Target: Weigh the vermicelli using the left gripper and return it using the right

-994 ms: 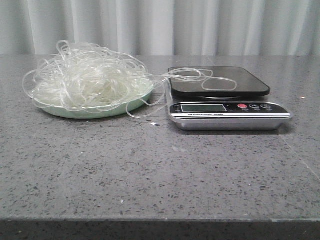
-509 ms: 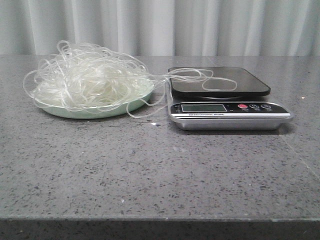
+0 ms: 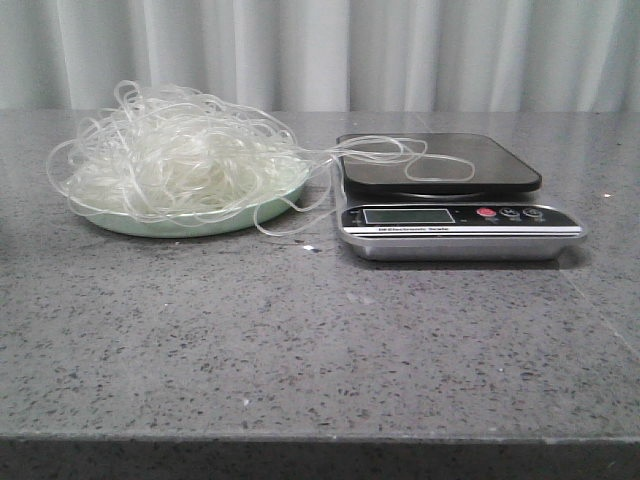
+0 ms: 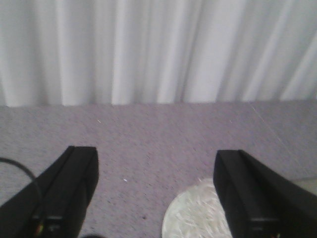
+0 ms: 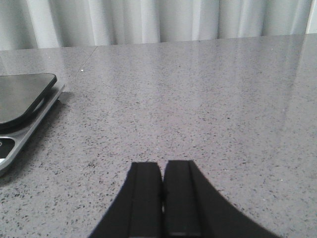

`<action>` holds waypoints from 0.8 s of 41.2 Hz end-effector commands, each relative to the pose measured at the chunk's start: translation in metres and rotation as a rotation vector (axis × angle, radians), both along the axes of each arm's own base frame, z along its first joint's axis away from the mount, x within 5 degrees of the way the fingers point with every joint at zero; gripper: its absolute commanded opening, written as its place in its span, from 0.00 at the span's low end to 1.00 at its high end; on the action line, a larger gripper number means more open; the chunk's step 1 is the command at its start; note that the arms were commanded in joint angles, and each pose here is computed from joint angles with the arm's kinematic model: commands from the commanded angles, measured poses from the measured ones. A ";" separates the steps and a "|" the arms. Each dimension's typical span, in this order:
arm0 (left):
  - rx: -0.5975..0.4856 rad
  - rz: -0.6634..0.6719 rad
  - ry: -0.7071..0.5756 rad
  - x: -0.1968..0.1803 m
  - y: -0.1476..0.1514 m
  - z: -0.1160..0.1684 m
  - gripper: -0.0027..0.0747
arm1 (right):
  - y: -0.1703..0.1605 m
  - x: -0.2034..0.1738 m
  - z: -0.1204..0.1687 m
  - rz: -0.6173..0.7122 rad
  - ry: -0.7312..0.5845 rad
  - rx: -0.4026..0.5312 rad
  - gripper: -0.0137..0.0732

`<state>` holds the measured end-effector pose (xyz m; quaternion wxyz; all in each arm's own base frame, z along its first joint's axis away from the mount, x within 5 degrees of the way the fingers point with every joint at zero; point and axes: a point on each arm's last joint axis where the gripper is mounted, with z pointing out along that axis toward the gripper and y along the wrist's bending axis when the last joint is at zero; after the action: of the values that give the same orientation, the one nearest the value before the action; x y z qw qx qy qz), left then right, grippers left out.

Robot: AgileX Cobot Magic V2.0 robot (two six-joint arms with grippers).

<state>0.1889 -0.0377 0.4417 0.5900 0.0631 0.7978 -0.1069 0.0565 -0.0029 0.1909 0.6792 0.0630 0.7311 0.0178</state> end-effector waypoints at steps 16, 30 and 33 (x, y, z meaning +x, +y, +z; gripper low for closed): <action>0.129 -0.310 0.484 0.107 -0.098 -0.052 0.87 | -0.001 -0.001 0.011 -0.013 -0.101 -0.018 0.33; 0.224 -0.379 0.737 0.144 -0.135 -0.112 0.86 | -0.001 -0.001 0.011 -0.013 -0.101 -0.018 0.33; 0.268 -0.379 0.789 0.147 -0.137 -0.125 0.86 | -0.001 -0.001 0.011 -0.013 -0.101 -0.018 0.33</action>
<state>0.3390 -0.1715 0.3025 0.1807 0.2284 0.9487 -0.1235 0.0565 -0.0029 0.1909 0.6792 0.0630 0.7311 0.0178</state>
